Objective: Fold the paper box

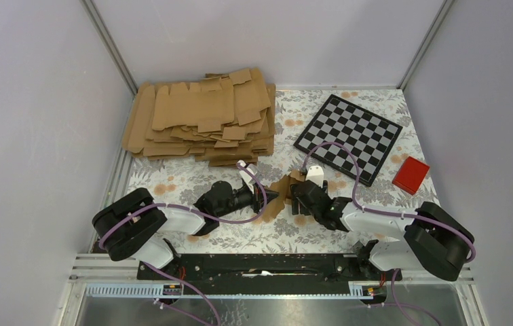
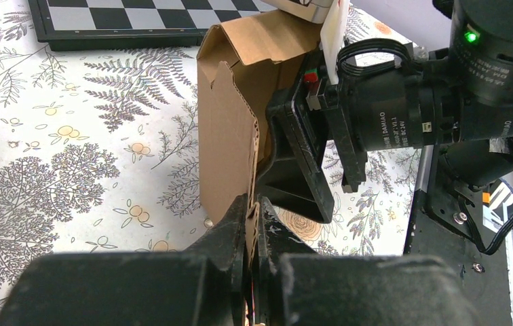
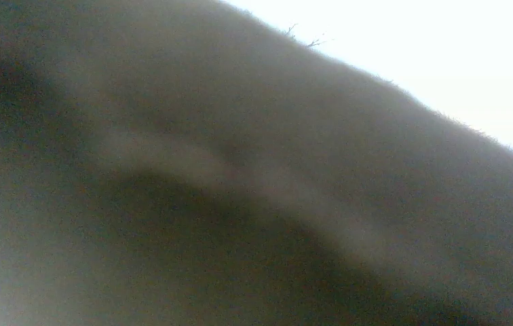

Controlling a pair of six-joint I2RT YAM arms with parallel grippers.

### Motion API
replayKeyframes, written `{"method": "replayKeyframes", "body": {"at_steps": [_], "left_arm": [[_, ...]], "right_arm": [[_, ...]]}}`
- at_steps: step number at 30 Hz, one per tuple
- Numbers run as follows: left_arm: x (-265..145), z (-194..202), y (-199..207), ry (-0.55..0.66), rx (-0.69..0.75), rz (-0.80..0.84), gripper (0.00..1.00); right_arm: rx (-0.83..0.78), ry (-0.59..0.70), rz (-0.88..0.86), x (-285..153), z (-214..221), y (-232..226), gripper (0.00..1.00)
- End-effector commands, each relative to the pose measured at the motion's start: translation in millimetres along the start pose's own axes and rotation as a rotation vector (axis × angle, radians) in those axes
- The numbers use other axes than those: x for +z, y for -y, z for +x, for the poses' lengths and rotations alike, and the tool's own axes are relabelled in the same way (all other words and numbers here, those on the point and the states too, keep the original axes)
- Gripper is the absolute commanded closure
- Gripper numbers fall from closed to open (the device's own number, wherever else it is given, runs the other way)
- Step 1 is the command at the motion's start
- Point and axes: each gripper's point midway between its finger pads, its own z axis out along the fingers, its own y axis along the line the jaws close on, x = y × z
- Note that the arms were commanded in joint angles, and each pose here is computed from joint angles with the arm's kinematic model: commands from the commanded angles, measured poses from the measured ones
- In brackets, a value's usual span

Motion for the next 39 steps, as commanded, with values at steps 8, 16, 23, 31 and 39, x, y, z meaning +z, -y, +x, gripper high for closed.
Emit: {"method": "replayKeyframes", "body": {"at_steps": [8,16,23,31,39], "left_arm": [[2.7,3.2,5.7,-0.024,-0.008,0.019,1.0],[1.1,2.3,3.0,-0.02,-0.001,0.002,1.0],[-0.7,0.0,1.4,-0.009,0.007,-0.009,1.0],[-2.2,-2.2,0.7,-0.002,0.014,-0.017,1.0],[-4.2,-3.1,-2.4,-0.001,0.018,-0.036,1.0]], "right_arm": [[0.006,0.001,0.002,-18.2,-8.8,1.5,0.18],[0.019,-0.053,-0.014,-20.7,0.1,-2.2,0.28],[0.048,-0.097,-0.038,-13.4,13.6,-9.6,0.27],[0.026,-0.119,-0.057,5.3,7.0,-31.2,0.3],[0.049,-0.122,-0.048,11.3,5.6,-36.7,0.26]]}}
